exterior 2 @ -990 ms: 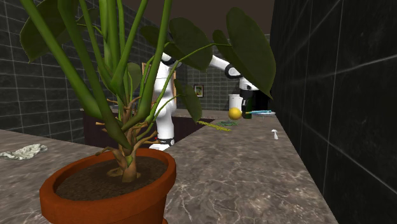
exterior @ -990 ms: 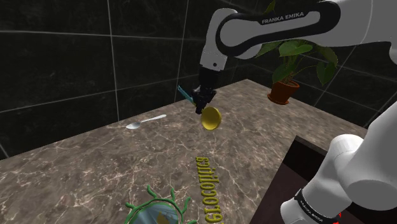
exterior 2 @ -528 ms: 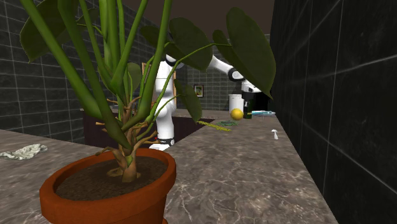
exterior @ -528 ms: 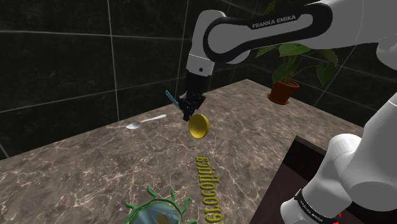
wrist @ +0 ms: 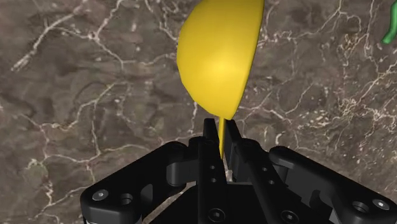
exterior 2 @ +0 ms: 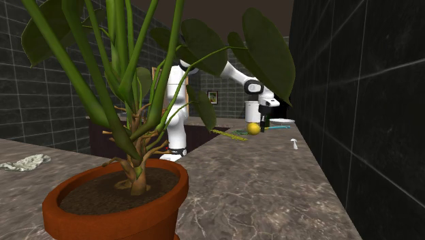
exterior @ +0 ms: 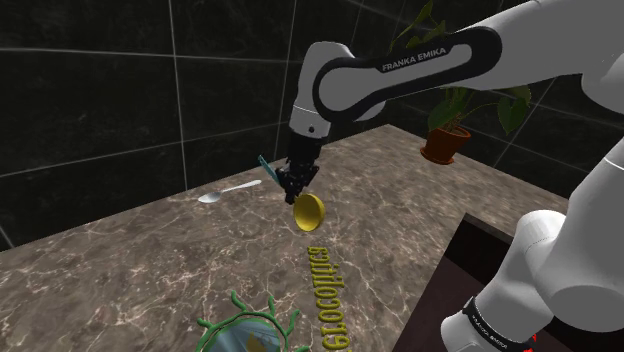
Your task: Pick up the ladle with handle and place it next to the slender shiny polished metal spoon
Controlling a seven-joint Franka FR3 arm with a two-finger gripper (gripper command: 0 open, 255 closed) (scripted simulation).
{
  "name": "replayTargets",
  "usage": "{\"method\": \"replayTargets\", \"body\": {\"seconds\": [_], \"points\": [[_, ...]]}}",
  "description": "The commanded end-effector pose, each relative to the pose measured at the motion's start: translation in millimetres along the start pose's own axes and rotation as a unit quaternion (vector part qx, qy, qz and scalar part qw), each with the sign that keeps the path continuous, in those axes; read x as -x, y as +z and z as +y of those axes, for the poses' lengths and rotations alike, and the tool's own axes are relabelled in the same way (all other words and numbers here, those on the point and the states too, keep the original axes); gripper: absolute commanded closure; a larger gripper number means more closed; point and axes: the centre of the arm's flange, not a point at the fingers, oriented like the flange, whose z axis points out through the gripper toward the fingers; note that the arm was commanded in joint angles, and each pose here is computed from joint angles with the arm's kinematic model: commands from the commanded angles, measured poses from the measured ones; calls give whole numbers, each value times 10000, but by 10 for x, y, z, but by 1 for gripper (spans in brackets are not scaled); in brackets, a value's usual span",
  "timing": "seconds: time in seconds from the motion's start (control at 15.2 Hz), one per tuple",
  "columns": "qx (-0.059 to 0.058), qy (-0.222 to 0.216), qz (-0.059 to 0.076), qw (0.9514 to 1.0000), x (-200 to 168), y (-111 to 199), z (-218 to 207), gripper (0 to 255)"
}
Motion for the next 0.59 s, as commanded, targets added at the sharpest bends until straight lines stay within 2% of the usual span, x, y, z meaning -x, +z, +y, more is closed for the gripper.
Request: {"method": "replayTargets", "body": {"seconds": [0.0, 0.53], "points": [[0, 0, 3, 10000, -13, 102, 19, 255], [0, 0, 3, 10000, -47, 517, 93, 255]]}}
